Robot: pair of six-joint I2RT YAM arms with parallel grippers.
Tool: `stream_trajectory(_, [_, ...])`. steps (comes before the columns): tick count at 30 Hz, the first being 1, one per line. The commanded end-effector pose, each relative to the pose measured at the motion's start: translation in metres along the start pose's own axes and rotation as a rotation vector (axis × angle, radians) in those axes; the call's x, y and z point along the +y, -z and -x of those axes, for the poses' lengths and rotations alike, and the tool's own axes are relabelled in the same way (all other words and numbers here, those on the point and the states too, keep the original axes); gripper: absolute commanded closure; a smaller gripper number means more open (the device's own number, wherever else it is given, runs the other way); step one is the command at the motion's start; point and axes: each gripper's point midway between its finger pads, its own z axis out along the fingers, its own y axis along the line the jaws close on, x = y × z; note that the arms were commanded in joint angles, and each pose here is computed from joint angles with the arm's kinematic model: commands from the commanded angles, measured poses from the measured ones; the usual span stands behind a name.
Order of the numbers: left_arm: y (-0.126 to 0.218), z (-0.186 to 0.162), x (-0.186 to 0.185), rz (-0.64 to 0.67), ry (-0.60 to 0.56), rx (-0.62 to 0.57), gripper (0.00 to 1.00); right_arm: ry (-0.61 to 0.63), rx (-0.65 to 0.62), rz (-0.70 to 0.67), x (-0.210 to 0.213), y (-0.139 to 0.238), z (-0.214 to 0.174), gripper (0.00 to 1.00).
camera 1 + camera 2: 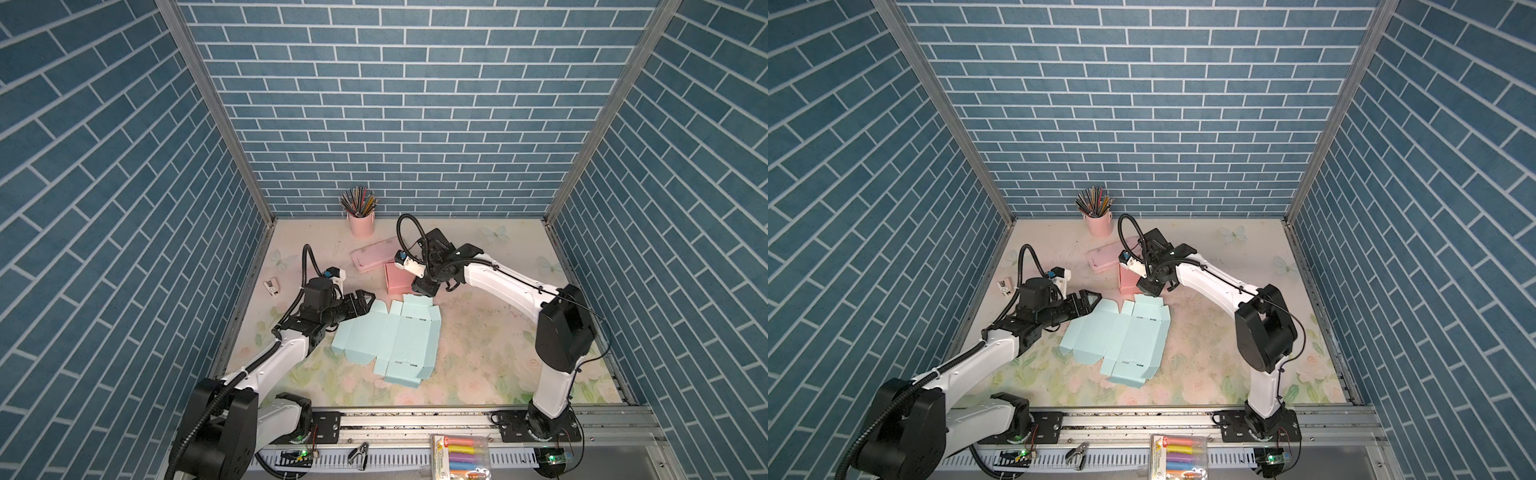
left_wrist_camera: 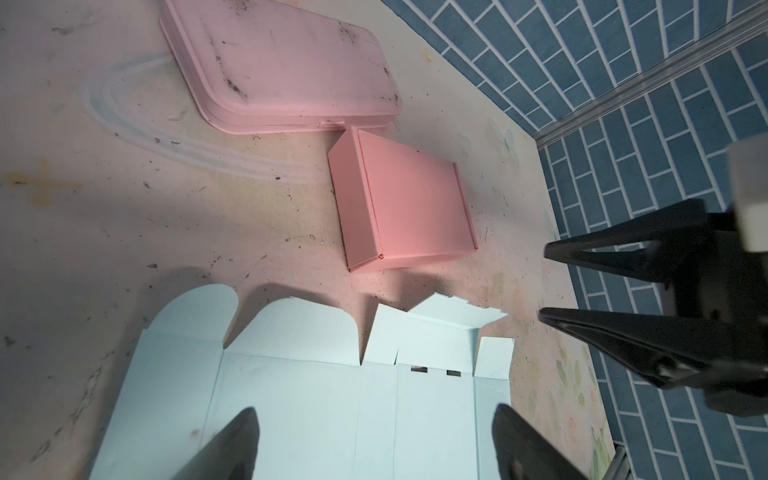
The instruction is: Fold the paper box
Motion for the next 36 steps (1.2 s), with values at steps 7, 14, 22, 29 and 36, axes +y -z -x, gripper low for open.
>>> stream_trajectory(7, [-0.011,-0.010,-0.015,-0.039,-0.065,0.022,0.12,-0.581,-0.040,0.085,0.036,0.032,-0.049,0.49])
stream_trajectory(14, [-0.019,-0.016,-0.015,-0.048,-0.061,0.040,0.12,-0.779,-0.139,0.166,0.061,0.047,-0.075,0.49])
stream_trajectory(22, [-0.016,-0.011,-0.023,-0.068,-0.079,0.025,0.12,-0.915,-0.090,0.263,0.085,0.017,-0.109,0.49])
stream_trajectory(29, [-0.014,-0.017,-0.020,-0.070,-0.064,0.022,0.12,-0.967,-0.099,0.257,0.086,0.009,-0.125,0.46])
stream_trajectory(36, [-0.014,-0.012,-0.027,-0.092,-0.062,0.015,0.12,-1.001,-0.105,0.319,0.094,-0.007,-0.129,0.46])
